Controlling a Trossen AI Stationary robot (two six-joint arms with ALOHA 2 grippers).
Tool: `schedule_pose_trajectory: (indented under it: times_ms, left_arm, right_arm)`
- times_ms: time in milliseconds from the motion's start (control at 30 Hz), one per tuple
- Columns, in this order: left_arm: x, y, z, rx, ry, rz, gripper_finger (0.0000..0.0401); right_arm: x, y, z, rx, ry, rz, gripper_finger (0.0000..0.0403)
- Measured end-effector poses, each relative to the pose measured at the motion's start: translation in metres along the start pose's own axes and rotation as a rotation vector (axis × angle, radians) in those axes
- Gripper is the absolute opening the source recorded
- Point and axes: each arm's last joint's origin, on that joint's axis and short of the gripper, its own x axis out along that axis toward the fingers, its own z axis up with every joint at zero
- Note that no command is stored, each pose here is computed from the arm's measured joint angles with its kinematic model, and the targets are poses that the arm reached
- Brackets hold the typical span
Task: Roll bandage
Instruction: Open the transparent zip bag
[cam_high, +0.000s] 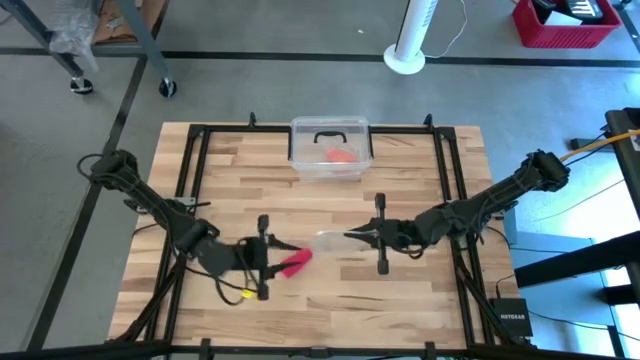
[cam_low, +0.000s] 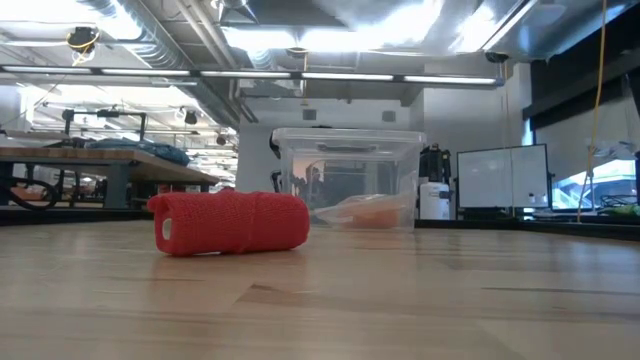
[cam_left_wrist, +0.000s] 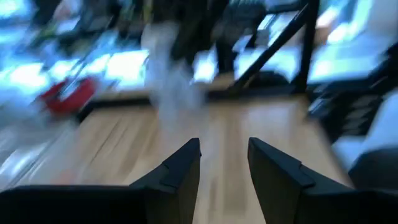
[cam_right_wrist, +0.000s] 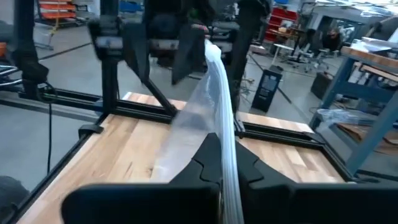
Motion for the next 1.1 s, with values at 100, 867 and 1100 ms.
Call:
schedule_pose_trajectory:
  times_ms: [100, 867, 1100]
  left_arm:
    - [-0.001, 0.012, -0.004, -0.010, -0.091, -0.011, 0.0127]
    - [0.012, 0.013, -0.003, 0.002, -0.212, 0.003, 0.0127]
    - [0.014, 0.014, -0.004, 0.010, -0.209, 0.010, 0.0126]
  right_arm:
    - [0.003, 0.002, -0.001, 0.002, -0.006, 0.022, 0.0001]
    - [0.019, 0.012, -0.008, 0.002, -0.055, 0.047, 0.0001]
    - [0.026, 0.016, -0.014, -0.006, -0.062, 0.052, 0.0001]
